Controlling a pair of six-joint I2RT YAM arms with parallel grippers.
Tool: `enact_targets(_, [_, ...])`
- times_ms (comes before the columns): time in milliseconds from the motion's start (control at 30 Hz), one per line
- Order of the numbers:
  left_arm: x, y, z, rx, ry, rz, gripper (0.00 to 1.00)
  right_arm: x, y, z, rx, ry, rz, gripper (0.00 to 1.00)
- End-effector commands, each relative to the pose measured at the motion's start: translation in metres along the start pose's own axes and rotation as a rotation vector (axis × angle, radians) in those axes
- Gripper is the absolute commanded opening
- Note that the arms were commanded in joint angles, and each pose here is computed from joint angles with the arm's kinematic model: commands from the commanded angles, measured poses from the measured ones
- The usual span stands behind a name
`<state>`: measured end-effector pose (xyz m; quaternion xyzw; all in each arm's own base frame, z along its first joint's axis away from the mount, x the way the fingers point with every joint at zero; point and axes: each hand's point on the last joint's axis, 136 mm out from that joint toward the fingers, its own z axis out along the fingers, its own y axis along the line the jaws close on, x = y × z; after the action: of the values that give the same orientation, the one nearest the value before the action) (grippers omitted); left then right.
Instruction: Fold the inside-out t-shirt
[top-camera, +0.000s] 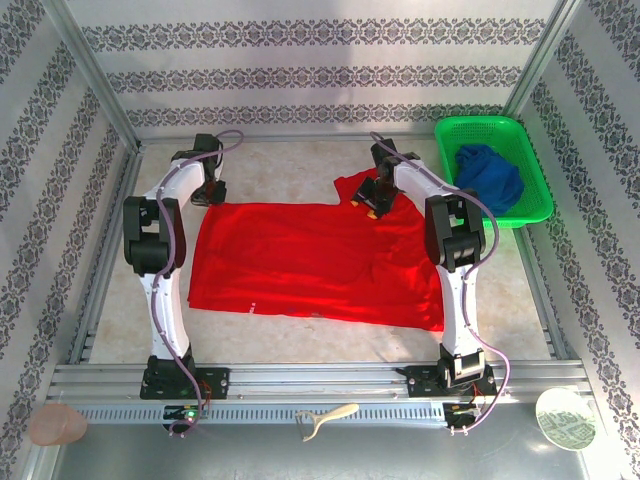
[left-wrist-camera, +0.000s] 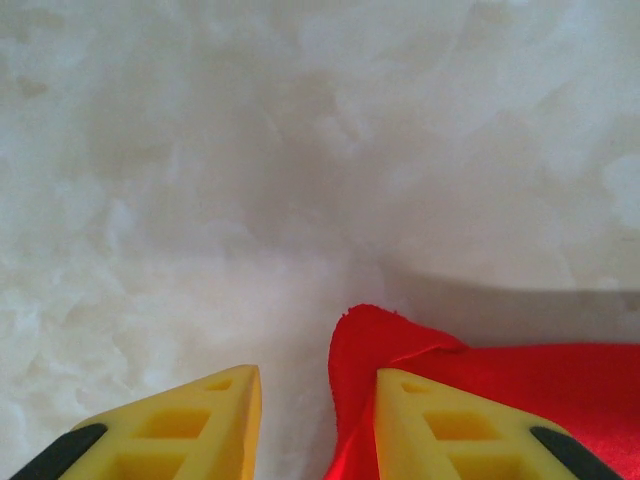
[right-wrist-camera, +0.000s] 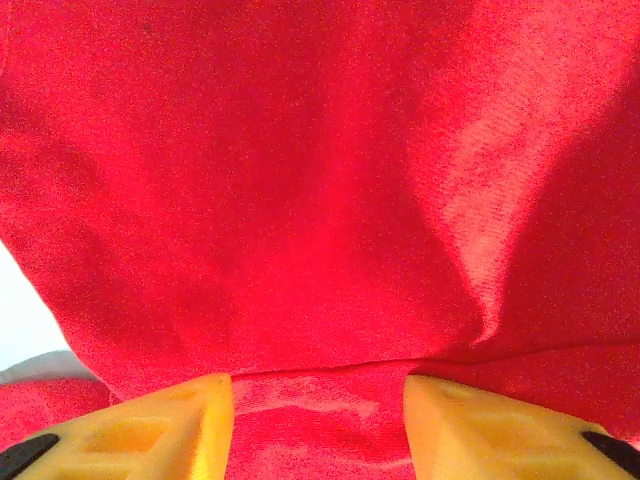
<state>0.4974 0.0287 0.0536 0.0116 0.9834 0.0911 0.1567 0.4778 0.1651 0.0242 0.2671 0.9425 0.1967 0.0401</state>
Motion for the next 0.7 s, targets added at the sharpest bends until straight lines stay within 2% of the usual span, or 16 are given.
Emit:
enact_targets(0, [-0.008,-0.013,0.008,0.015,-0.008,0.037,0.34,0.007,-0.021,0.006,0.064,0.019,0.057,0.5])
enact_targets(133, [-0.006,-0.018,0.015,0.019,0.003,0.042,0.33,0.009,-0.028,0.008,0.083,0.026,0.075,0.5])
enact_targets(300, [-0.006,-0.021,0.022,0.025,0.01,0.034,0.24,0.014,-0.038,0.012,0.122,0.042,0.107,0.5])
enact_targets(533, [-0.014,-0.022,0.013,0.046,-0.013,0.013,0.01,0.026,-0.07,0.018,0.237,0.084,0.215,0.5])
enact_targets(667, [-0.02,-0.028,-0.004,0.105,-0.04,-0.039,0.0,0.035,-0.093,0.021,0.291,0.105,0.313,0.5])
